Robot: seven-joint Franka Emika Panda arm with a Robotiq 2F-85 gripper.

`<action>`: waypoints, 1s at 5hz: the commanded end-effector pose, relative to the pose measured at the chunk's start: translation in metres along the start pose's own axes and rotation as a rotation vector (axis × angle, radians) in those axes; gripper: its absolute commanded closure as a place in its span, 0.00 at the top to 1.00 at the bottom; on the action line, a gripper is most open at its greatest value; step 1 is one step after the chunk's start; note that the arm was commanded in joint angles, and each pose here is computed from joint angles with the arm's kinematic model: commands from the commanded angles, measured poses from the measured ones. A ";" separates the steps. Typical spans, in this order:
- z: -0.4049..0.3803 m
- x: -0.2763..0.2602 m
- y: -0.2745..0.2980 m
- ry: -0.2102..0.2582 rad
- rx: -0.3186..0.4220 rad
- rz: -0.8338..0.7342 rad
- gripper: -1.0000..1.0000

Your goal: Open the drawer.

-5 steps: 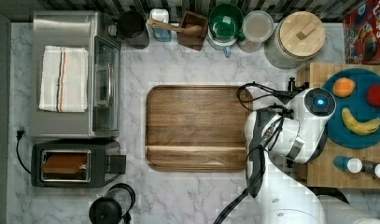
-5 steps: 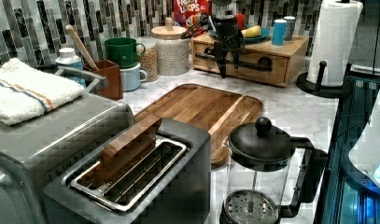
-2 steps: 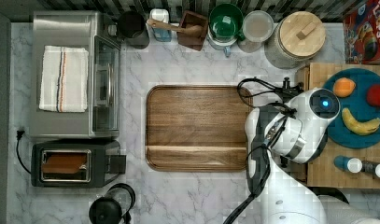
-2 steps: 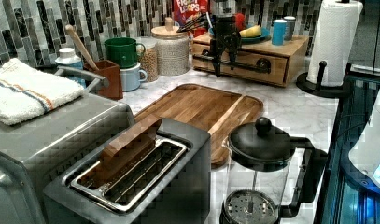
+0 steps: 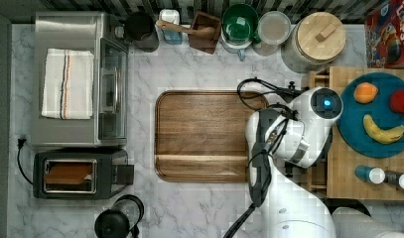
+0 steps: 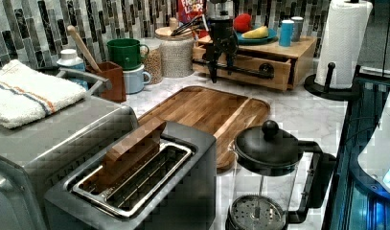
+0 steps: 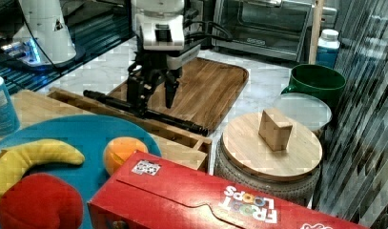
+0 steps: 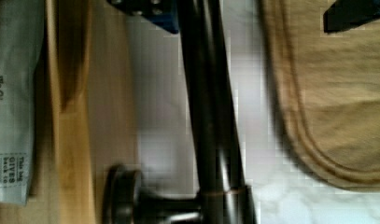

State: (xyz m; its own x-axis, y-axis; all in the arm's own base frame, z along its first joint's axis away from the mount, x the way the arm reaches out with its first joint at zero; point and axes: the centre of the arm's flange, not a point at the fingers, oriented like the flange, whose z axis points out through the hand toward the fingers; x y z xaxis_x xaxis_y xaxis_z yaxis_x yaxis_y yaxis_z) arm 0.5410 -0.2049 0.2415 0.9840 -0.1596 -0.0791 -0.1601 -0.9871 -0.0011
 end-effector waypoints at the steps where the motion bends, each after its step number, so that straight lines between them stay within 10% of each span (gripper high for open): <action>1: -0.053 -0.003 -0.246 0.088 0.124 -0.070 1.00; 5: -0.062 -0.013 -0.274 0.032 0.204 -0.005 1.00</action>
State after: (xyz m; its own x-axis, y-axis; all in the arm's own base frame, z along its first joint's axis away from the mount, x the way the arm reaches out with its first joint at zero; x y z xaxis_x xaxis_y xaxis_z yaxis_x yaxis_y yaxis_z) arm 0.5585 -0.0881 0.2511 0.9370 -0.3392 -0.0833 -0.3474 -0.9298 -0.1216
